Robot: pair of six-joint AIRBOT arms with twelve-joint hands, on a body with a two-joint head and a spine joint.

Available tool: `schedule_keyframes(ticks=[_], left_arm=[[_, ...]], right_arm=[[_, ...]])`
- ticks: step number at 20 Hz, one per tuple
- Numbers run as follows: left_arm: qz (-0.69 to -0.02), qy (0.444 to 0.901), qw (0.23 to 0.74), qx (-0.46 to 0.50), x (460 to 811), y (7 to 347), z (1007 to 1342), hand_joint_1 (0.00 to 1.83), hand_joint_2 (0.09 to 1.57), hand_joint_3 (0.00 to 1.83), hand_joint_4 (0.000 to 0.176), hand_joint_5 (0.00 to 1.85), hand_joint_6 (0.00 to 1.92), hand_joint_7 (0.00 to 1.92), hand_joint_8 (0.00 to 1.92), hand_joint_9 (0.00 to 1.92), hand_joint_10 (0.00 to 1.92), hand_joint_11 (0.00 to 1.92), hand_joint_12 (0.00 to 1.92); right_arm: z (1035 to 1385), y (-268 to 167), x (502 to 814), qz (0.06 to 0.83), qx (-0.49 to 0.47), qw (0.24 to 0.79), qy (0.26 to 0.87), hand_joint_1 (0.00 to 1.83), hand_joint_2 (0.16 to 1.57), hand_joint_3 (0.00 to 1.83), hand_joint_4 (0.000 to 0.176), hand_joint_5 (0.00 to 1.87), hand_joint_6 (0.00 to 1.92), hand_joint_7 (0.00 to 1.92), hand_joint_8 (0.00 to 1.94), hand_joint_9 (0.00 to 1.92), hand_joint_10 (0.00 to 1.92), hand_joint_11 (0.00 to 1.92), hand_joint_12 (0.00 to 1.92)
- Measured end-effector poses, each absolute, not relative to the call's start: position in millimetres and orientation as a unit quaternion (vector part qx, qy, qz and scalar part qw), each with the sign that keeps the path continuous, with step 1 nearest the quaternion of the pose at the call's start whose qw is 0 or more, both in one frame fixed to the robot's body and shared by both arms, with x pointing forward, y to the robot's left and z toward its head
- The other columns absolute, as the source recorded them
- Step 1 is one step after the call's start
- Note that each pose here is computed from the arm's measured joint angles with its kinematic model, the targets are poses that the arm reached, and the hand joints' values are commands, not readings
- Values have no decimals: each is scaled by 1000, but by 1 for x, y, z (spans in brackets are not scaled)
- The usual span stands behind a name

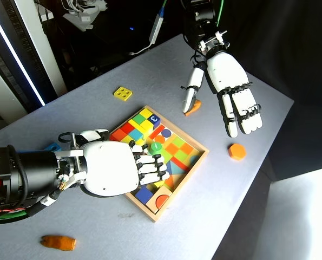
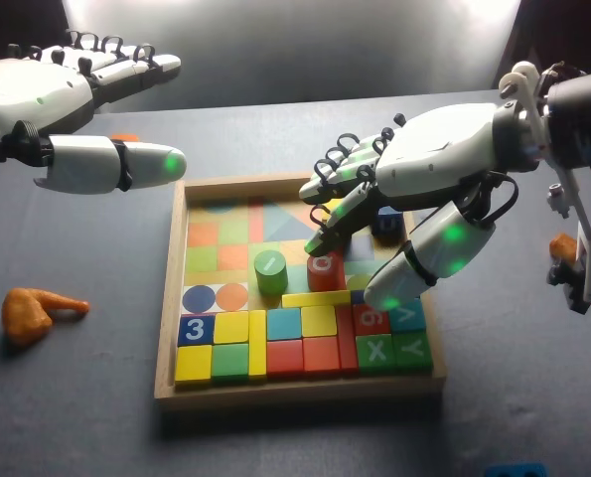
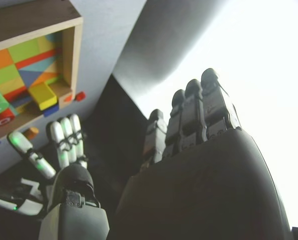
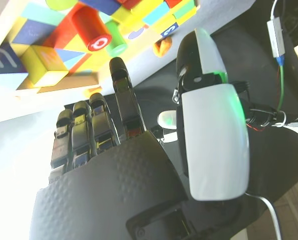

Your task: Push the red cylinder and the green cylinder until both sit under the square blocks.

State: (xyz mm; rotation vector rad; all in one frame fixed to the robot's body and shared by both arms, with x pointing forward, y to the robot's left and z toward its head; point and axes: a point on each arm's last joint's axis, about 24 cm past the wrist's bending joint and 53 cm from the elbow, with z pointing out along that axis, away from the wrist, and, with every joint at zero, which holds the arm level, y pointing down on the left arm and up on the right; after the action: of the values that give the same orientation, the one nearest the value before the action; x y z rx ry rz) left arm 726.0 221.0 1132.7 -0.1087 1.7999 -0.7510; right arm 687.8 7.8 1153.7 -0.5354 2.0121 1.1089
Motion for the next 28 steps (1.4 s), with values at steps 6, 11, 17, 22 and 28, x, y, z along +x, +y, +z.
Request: schedule_keyframes(ticks=[6,11,17,22,28], left_arm=[[-320,762,561,-46,727,220,1135,0,1054,0,176,0,0,0,0,0,0,0,0],[-320,762,561,-47,727,220,1135,0,1052,0,176,0,0,0,0,0,0,0,0],[-320,762,561,-46,727,220,1135,0,1066,2,176,0,0,0,0,0,0,0,0],[-320,762,561,-46,727,220,1135,0,1075,5,176,0,0,0,0,0,0,0,0],[-320,762,561,-46,727,220,1135,0,1053,0,176,0,0,0,0,0,0,0,0]], right_arm=[[1146,5,693,428,-203,381,794,127,1045,1,176,371,0,0,0,0,0,0,0],[1141,4,694,426,-198,380,797,158,1045,0,176,381,2,0,0,0,0,0,0],[1137,3,695,423,-196,378,800,155,1052,2,176,387,3,0,0,0,0,0,0],[1133,2,695,424,-189,374,803,155,1055,2,176,390,2,0,0,0,0,0,0],[1132,2,695,426,-186,372,804,173,1049,0,176,403,5,0,0,0,0,0,0]])
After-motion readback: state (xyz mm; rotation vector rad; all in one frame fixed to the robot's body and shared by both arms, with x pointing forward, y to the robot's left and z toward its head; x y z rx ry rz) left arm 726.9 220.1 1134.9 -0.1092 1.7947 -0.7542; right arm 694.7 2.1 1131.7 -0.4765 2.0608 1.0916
